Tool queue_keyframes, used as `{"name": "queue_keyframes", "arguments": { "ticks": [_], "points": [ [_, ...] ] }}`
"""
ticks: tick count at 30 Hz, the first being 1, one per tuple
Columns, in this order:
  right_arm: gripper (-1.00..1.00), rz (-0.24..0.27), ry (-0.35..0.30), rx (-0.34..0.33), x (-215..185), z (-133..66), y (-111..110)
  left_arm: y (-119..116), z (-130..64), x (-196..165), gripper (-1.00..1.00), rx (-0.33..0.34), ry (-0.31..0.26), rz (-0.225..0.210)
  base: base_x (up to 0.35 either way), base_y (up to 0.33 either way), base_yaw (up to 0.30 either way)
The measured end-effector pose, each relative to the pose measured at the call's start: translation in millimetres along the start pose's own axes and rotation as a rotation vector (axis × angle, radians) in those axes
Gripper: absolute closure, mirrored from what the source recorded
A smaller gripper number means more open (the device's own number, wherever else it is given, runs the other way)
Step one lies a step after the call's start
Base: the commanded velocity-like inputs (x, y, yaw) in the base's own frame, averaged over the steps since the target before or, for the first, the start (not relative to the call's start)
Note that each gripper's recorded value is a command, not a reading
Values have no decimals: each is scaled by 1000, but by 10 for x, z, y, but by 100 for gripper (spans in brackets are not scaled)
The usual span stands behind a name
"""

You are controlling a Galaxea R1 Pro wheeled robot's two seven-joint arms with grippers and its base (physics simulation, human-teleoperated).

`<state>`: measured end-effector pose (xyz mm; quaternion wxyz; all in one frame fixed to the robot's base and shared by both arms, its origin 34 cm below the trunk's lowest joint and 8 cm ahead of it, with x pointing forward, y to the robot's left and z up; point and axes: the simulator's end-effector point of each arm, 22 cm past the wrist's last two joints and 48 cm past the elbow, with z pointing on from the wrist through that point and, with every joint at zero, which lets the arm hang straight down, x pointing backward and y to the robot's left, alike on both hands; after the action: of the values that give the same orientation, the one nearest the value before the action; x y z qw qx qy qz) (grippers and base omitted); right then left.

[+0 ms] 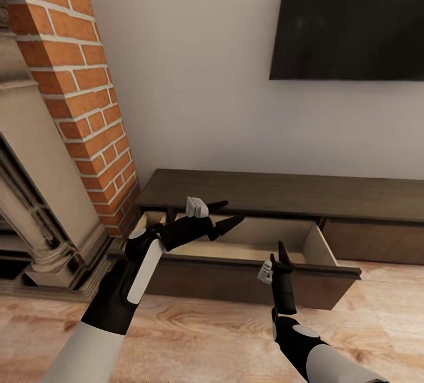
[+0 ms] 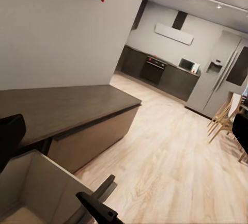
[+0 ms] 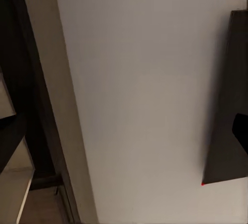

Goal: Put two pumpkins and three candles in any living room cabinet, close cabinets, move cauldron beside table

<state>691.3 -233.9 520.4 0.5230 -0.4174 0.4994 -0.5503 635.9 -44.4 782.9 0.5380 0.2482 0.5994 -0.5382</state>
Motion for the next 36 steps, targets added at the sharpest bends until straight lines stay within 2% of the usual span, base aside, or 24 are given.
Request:
{"name": "queue_keyframes", "arguments": {
  "ticks": [12, 21, 36],
  "points": [
    [-100, -2, 2, -11, -17, 84, -168, 23, 68, -179, -100, -5, 5, -18, 0, 0, 101],
    [-100, -4, 1, 16, -31, 134, -364, 37, 120, -310, -100, -9, 9, -32, 0, 0, 92],
    [-100, -1, 2, -2, -104, 199, -547, 80, 195, -487, -100, -20, 19, -62, 0, 0, 5]
  ]
}}
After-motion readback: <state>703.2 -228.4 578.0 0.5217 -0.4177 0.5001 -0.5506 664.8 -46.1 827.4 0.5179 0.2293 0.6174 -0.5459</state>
